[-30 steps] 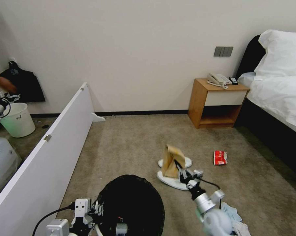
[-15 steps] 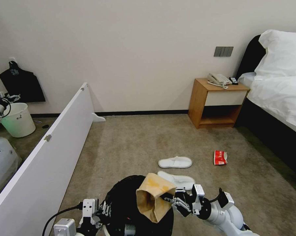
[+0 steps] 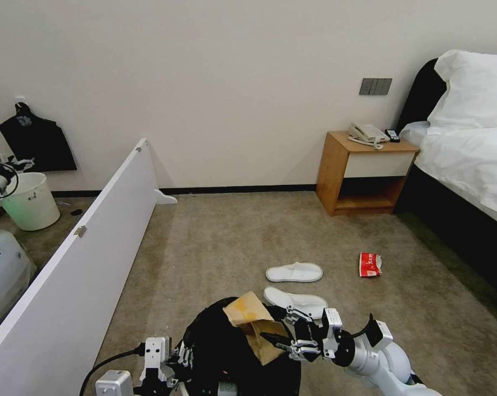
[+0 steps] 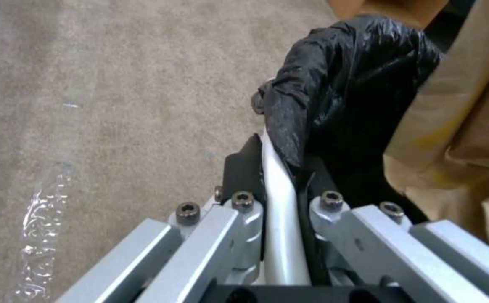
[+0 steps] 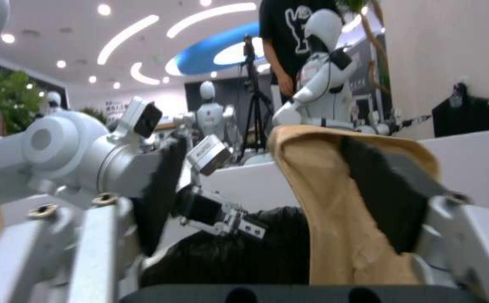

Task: Pick up the trash bin, then pick up the garbage from the floor and place it into the trash bin.

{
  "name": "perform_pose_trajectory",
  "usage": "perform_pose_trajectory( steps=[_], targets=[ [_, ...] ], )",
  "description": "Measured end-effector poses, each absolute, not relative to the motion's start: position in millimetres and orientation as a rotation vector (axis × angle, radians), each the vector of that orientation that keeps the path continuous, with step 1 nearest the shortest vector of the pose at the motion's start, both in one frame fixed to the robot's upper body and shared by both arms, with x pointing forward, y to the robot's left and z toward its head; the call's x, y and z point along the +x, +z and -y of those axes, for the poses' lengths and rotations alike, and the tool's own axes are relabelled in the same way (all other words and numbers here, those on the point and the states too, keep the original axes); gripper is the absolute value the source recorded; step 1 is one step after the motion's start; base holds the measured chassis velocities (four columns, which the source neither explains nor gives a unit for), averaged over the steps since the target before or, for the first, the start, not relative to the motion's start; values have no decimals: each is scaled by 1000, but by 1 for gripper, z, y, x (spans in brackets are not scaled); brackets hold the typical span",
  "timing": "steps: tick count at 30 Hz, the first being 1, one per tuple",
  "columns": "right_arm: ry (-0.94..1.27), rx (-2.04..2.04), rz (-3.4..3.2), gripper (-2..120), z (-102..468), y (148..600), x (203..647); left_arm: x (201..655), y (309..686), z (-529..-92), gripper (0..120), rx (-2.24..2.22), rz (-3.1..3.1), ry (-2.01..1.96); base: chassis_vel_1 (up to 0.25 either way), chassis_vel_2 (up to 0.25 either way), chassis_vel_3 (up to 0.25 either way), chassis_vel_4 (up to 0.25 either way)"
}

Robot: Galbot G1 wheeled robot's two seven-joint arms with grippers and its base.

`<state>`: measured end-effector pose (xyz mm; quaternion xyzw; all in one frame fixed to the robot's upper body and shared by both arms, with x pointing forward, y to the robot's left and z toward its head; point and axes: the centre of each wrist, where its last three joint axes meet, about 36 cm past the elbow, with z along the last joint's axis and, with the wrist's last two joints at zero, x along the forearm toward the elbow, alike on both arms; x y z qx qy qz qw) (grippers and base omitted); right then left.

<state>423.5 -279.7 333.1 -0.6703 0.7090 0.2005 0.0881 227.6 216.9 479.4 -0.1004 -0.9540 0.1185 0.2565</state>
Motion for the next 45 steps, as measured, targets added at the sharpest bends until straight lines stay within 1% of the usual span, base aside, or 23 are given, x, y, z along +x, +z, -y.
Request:
perform_pose_trajectory(
  steps=[1,2,3,5,7,11,14,15,16,19,27,32,45],
  targets=[
    [578,-2013,-2114,81,283,337,425,228,479,-217,4,-271,2588,321,0,0,0,0],
    [557,-2030,-2119,88,286,341,426,228,479,-217,4,-271,2588,320,0,0,0,0],
    [557,-2030,-2119,88,286,341,426,228,479,-217,4,-271,2588,320,0,0,0,0],
    [489,-2110,-2134,98,301,351,427,228,479,-218,4,-270,2586,317,0,0,0,0],
    [471,-2150,-2140,99,308,357,427,228,479,-218,4,-271,2585,316,0,0,0,0],
    [474,-2208,-2143,100,318,366,425,228,479,-218,4,-272,2584,318,0,0,0,0],
    [459,-2257,-2145,100,329,378,425,230,479,-218,4,-273,2585,320,0,0,0,0],
    [441,-2282,-2146,100,337,389,427,231,478,-218,4,-273,2586,322,0,0,0,0],
    [441,-2282,-2146,100,337,389,427,231,478,-218,4,-273,2586,322,0,0,0,0],
    [376,-2344,-2165,100,356,408,430,232,478,-217,4,-274,2589,325,0,0,0,0],
    [271,-2409,-2239,100,384,428,438,233,479,-216,4,-283,2591,340,0,0,0,0],
    [255,-2421,-2251,100,386,429,441,232,480,-217,4,-283,2590,341,0,0,0,0],
    [256,-2462,-2183,100,360,421,460,232,479,-215,4,-288,2587,336,0,0,0,0]
  ],
)
